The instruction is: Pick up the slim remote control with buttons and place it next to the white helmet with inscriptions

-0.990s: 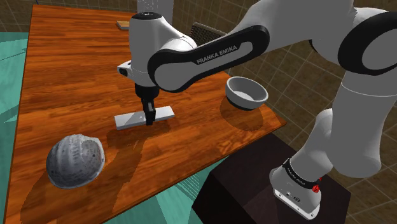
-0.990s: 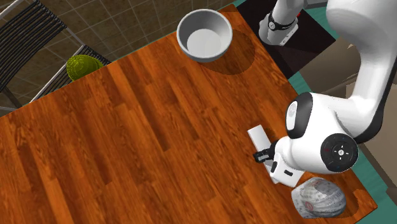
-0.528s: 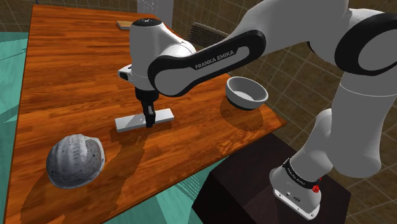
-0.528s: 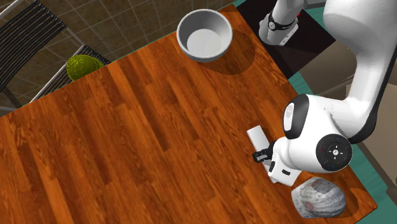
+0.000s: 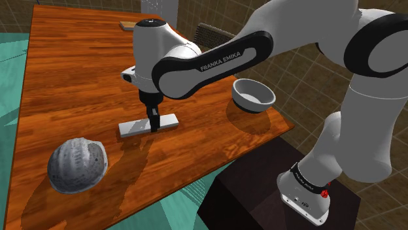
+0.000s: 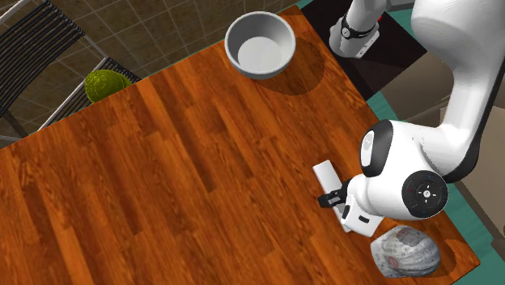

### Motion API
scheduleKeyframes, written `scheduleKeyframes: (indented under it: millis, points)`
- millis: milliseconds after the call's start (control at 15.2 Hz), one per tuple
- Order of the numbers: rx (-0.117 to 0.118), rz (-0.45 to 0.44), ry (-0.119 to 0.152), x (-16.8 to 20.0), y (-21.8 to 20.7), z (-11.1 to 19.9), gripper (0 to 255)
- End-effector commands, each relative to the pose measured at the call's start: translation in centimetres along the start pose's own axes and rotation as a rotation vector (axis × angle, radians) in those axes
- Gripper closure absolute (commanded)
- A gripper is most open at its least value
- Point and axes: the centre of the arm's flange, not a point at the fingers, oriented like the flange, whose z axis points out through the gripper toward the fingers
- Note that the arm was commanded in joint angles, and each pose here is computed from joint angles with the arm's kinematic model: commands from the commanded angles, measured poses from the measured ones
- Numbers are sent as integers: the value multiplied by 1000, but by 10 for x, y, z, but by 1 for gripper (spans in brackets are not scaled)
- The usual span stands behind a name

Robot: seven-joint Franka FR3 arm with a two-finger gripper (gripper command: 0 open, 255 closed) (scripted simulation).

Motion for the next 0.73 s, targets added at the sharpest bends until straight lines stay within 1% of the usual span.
scheduleKeyframes:
  millis: [0,198,660]
  points:
    - [0,0,0,0,0,-13,0]
    - [0,0,0,0,0,-50,0]
    - [0,0,0,0,0,-50,0]
